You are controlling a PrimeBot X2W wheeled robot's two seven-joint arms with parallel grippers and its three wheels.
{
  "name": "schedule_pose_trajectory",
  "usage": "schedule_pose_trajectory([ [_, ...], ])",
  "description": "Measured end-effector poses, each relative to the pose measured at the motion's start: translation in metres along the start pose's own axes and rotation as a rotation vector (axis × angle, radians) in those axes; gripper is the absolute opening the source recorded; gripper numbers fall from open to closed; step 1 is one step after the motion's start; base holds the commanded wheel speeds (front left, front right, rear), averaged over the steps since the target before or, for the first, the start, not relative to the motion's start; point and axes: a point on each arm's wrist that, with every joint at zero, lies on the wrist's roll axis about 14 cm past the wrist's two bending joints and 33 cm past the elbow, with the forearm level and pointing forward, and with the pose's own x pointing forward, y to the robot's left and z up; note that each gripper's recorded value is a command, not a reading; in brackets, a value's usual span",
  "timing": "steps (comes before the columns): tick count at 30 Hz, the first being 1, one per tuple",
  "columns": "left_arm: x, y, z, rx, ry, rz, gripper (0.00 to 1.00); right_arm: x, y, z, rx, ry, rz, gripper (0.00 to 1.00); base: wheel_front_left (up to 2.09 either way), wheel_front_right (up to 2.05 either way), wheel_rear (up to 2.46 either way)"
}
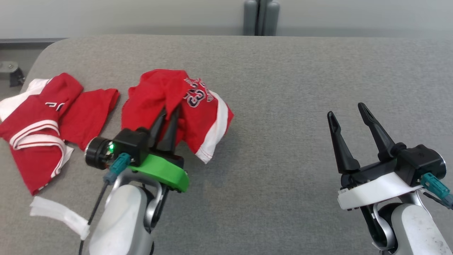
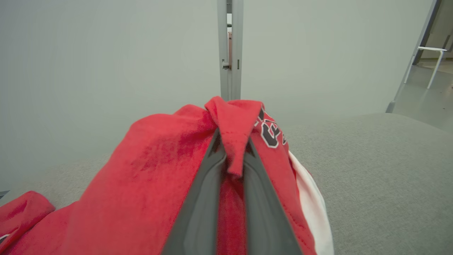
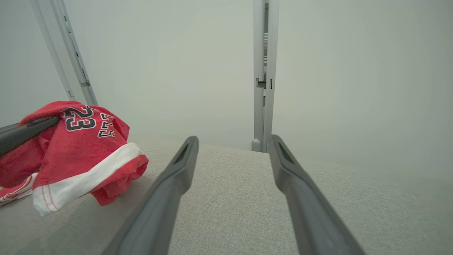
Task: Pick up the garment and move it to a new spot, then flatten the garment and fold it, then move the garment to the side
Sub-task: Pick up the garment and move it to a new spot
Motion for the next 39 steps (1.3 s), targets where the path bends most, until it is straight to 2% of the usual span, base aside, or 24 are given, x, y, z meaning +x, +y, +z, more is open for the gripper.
schedule_pose_trajectory([
  [7,0.038,-0.124,-0.012,-0.038,0.042,-0.376,0.00,-0.029,-0.038,0.003,0.005,-0.014,-0.145,1.00,0.00,0.00,0.00],
  [13,0.034,-0.189,-0.071,-0.083,0.241,-0.570,0.00,-0.062,-0.074,-0.007,-0.009,0.016,-0.288,1.00,0.00,0.00,0.00],
  [14,0.033,-0.196,-0.079,-0.097,0.265,-0.592,0.34,-0.067,-0.079,-0.009,-0.012,0.022,-0.310,1.00,0.00,0.00,0.00],
  [15,0.033,-0.200,-0.083,-0.113,0.269,-0.601,0.90,-0.072,-0.083,-0.011,-0.017,0.031,-0.328,1.00,0.00,0.00,0.00],
  [16,0.035,-0.203,-0.086,-0.124,0.265,-0.610,1.00,-0.076,-0.086,-0.013,-0.017,0.037,-0.345,1.00,0.00,0.00,0.00],
  [21,0.043,-0.206,-0.086,-0.176,0.215,-0.613,1.00,-0.087,-0.097,-0.021,-0.027,0.065,-0.390,1.00,0.00,0.00,0.00],
  [24,0.047,-0.190,-0.078,-0.191,0.169,-0.551,1.00,-0.085,-0.098,-0.022,-0.030,0.070,-0.384,1.00,0.00,0.00,0.00],
  [27,0.052,-0.160,-0.067,-0.184,0.118,-0.452,1.00,-0.081,-0.095,-0.023,-0.035,0.074,-0.364,1.00,0.00,0.00,0.00],
  [33,0.050,-0.063,-0.045,-0.127,0.042,-0.151,1.00,-0.065,-0.083,-0.020,-0.039,0.070,-0.299,1.00,0.00,0.00,0.00],
  [36,0.034,-0.008,-0.033,-0.074,0.015,0.001,1.00,-0.057,-0.071,-0.018,-0.033,0.067,-0.257,1.00,0.00,0.00,0.00],
  [39,0.011,0.026,-0.027,-0.039,0.012,0.096,1.00,-0.051,-0.062,-0.017,-0.026,0.063,-0.226,1.00,0.00,0.00,0.00],
])
